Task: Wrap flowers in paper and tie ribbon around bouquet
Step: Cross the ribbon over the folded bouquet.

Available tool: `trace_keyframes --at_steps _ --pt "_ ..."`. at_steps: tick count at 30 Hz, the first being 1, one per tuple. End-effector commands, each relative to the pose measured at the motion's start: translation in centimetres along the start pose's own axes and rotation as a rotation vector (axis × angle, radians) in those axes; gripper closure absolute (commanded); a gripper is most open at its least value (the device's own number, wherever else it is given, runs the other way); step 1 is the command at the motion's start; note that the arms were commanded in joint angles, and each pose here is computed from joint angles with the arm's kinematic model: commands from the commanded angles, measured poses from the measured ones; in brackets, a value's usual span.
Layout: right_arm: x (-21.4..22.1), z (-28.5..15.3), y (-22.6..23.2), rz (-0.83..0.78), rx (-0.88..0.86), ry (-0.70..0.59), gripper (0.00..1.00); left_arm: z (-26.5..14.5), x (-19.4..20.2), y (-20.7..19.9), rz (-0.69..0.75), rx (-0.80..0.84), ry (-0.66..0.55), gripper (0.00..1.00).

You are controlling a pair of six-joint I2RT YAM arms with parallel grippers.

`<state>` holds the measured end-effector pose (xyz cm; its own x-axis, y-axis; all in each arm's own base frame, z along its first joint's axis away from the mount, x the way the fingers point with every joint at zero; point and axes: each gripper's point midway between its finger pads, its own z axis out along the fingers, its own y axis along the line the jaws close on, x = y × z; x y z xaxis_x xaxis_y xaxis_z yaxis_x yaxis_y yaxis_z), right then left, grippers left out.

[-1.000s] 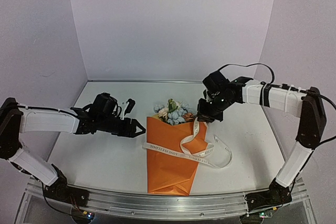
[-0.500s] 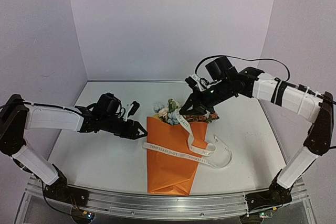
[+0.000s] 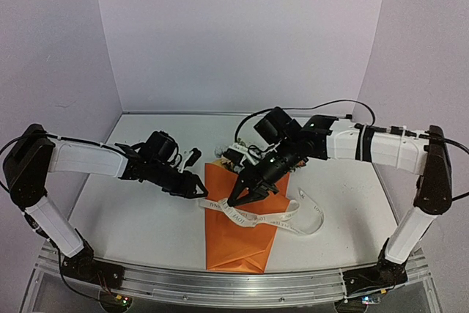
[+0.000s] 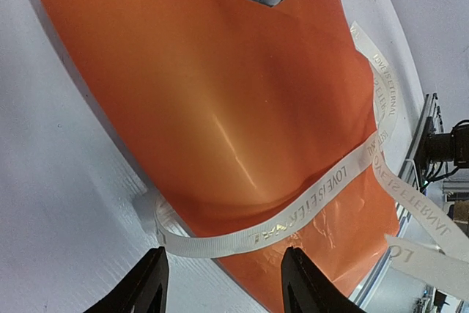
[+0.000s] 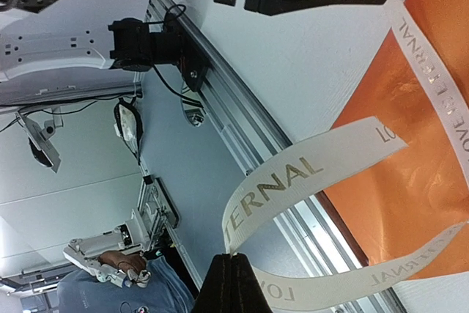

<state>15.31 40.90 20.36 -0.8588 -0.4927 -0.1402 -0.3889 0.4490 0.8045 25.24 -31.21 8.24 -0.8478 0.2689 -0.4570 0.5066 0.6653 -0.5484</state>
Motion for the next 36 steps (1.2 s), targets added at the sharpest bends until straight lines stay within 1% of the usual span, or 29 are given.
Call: trace_keyframes --at_steps 1,7,11,16,24,29,36 --pt "1.1 2.2 -1.3 0.015 0.009 0.071 1.00 -0.8 -1.4 -1.0 0.020 0.007 -0.027 0.45" --pt "3.2 3.6 -5.3 0.094 0.123 0.142 1.00 -0.9 -1.4 -1.1 0.019 0.009 -0.026 0.45" --pt "4.7 3.8 -6.8 0.128 0.173 0.182 1.00 -0.9 -1.4 -1.2 0.020 0.012 -0.023 0.45" --pt "5.7 3.8 -7.0 0.130 0.197 0.212 1.00 -0.9 -1.5 -1.3 0.022 0.016 -0.024 0.46" --pt "7.8 4.5 -6.9 0.154 0.213 0.298 1.00 -1.2 -1.4 -1.2 0.021 0.008 -0.025 0.46" --pt "7.9 4.7 -8.2 0.200 0.286 0.308 1.00 -1.2 -1.4 -1.3 0.021 0.010 -0.022 0.46" --pt "5.8 5.0 -8.3 0.247 0.334 0.250 1.00 -1.2 -1.5 -1.4 0.024 0.013 -0.024 0.47"
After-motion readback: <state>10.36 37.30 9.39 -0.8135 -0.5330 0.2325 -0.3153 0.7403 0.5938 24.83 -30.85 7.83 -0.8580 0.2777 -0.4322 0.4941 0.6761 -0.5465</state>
